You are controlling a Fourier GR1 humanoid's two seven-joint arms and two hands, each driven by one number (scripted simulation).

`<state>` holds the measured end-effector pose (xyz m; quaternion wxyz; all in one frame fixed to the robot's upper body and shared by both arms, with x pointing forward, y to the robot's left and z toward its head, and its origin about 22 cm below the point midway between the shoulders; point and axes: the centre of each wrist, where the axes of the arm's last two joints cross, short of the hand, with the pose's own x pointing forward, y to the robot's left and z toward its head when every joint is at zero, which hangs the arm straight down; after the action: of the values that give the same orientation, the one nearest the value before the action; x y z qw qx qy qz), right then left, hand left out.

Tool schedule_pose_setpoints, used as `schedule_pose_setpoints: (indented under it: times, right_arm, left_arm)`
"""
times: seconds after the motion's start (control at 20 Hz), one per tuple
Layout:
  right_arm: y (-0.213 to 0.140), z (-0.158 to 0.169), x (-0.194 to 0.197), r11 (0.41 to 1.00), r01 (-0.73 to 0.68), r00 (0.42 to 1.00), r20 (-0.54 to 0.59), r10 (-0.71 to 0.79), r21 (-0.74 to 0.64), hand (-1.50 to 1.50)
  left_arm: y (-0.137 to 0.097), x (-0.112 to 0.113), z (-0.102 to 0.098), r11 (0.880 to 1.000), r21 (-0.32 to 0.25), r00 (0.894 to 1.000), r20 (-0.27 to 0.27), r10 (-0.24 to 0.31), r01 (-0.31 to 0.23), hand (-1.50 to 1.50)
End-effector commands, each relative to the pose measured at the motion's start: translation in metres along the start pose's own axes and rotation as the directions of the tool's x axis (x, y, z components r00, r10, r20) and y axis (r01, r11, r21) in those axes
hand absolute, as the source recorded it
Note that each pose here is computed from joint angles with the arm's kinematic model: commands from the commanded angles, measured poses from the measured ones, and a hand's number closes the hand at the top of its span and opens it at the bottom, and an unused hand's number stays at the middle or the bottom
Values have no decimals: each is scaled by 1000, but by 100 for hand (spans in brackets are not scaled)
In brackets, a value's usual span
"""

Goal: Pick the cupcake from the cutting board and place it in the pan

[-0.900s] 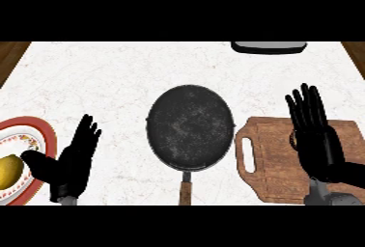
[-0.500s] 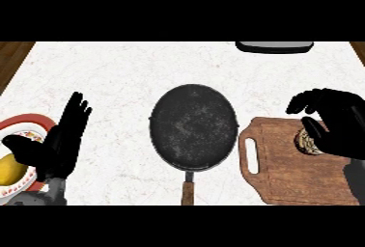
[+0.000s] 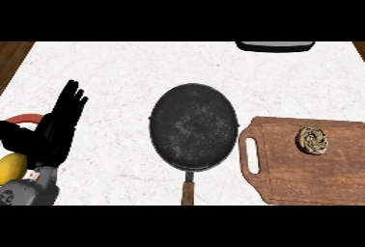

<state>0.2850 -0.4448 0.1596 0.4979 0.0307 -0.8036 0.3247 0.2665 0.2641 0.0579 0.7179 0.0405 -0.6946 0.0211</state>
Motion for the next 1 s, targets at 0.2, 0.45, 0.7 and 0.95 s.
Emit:
schedule_pose_setpoints:
  times: [0.2,0.45,0.7,0.95]
  right_arm:
    - [-35,-4,10,961,-200,978,103,183,192,-150]
    - [-39,-28,33,844,-405,913,98,397,352,-150]
    - [-18,-47,18,728,-499,855,132,501,470,-150]
    - [-4,-47,15,526,-497,785,100,611,690,-150]
  left_arm:
    - [-19,-5,-9,999,-45,1000,-1,-5,5,0]
    - [-5,4,-16,999,-49,1000,1,-6,6,0]
    - [-11,0,-15,999,-48,1000,-19,-5,4,0]
    - [-7,9,-17,1000,-26,1000,-18,-6,5,0]
